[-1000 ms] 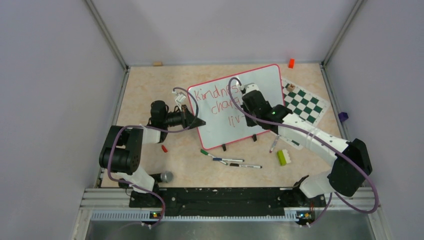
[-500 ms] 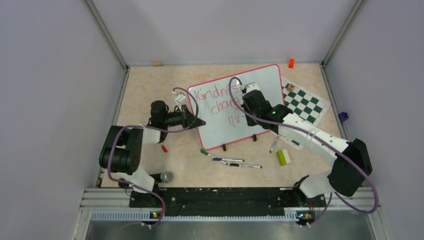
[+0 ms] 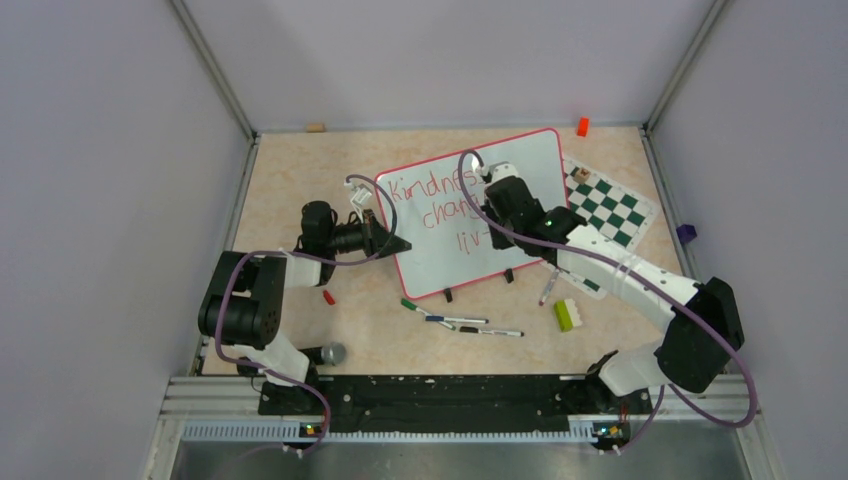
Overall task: Write a sentence on the whiteboard
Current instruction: Open the sentence on the whiteboard.
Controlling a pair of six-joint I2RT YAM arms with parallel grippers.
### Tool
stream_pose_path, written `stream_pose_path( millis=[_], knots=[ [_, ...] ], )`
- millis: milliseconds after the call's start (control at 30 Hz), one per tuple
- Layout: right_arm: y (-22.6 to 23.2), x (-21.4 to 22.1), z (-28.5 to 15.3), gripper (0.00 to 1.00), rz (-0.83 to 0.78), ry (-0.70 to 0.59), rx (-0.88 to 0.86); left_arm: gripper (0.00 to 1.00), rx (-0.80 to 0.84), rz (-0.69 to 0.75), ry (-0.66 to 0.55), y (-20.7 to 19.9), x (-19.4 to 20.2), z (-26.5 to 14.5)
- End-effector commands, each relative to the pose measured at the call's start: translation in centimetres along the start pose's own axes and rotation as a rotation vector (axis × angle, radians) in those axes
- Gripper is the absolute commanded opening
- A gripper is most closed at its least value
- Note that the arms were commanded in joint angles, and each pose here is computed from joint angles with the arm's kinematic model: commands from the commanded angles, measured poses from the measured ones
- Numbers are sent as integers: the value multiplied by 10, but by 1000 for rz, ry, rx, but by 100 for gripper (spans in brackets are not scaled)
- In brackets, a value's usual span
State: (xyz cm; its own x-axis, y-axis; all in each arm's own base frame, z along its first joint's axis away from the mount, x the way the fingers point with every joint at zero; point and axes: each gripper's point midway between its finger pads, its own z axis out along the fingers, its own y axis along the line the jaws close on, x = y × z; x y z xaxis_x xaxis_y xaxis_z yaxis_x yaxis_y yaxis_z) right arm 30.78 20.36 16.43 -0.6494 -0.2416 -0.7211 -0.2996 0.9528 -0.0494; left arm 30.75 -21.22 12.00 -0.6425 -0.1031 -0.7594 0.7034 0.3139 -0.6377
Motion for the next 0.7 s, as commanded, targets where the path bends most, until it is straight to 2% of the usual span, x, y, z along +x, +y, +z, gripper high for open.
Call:
stream_pose_path(
  millis=[0, 433, 667],
  knots=[
    [10, -28, -1, 0, 42, -77, -59, 0, -196, -28, 16, 45, 27, -4],
    [10, 13, 6, 0, -11, 68, -66, 0, -197, -29, 15, 45, 27, -5],
    [-5, 14, 2, 0, -23, 61, 3, 0, -199, -28, 13, 45, 27, -5]
  ],
)
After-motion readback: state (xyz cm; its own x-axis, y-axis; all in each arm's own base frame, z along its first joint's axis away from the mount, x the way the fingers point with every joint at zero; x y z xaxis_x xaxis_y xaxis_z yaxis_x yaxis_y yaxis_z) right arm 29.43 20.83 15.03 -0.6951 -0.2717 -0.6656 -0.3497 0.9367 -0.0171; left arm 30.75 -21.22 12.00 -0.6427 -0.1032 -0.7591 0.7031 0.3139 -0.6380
